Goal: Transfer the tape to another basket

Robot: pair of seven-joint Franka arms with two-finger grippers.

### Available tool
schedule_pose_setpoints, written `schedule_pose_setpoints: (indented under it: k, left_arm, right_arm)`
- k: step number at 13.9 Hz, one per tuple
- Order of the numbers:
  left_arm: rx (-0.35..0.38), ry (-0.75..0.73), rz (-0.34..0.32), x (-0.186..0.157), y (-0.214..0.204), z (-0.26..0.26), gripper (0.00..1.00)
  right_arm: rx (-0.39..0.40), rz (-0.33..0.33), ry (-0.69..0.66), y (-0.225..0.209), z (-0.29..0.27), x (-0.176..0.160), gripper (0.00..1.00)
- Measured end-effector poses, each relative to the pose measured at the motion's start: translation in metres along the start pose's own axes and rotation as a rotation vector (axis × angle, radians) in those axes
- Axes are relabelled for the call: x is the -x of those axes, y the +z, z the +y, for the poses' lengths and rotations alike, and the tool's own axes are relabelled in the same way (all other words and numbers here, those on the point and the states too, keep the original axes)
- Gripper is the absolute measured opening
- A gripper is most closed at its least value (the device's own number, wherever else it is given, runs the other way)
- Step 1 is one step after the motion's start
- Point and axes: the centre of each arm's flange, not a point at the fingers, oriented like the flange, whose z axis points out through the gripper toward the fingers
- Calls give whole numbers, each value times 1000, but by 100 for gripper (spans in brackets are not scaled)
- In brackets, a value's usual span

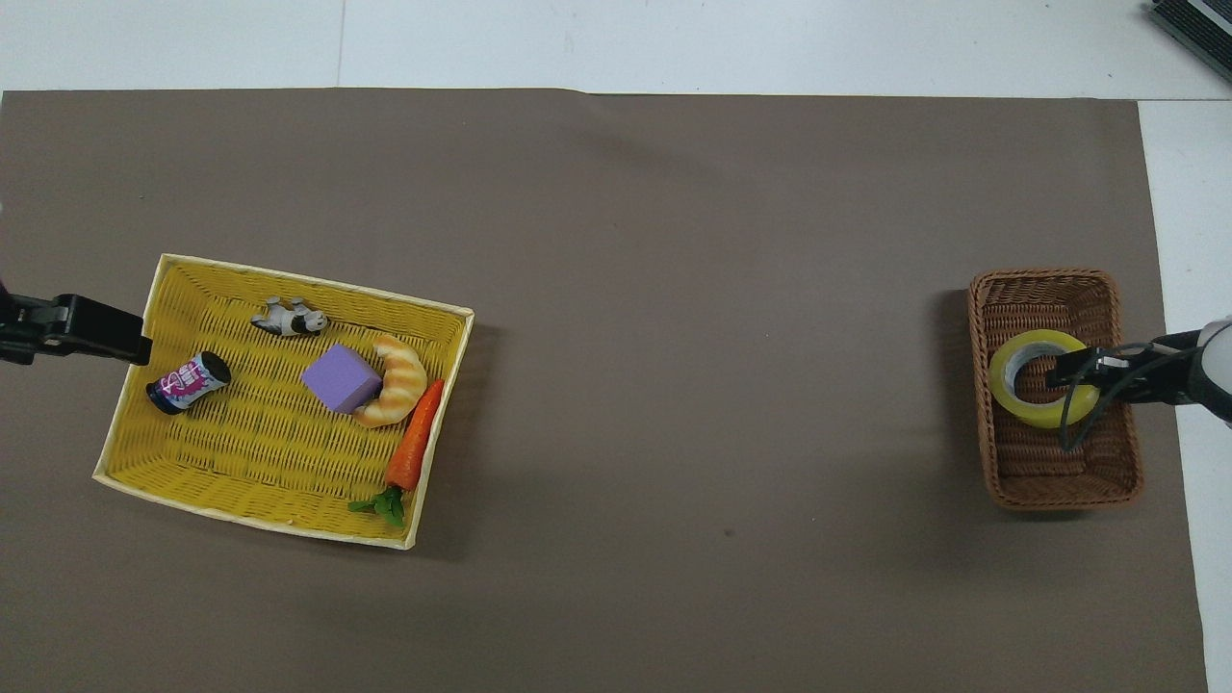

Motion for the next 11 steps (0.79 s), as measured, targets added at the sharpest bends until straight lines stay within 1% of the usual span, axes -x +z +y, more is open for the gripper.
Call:
schedule_pose_setpoints:
  k: [2,3,4,6,7,9,11]
  left_arm:
    - [-1,2,6,5,-6,1,100]
    - [-2,4,8,6,-7,2,100]
    - [-2,4,8,6,-7,2,100]
    - [-2,3,8,6,-7,2,100]
    - [-2,2,8,6,-7,2,100]
    - [-2,2,5,6,-6,2,100]
    - [-2,5,-9,8,-5,3,100]
  right_arm:
    - [14,33,-25,-14,-3,-10,78]
    - [29,54,-46,-26,-9,-17,90]
    - [56,71,-75,-38,-17,-24,99]
    - [108,101,-113,-61,-37,-36,100]
    - [119,109,-117,-70,-51,-39,100]
    - [130,104,-111,-85,-84,-37,100]
    - [182,102,-105,-105,-120,-28,100]
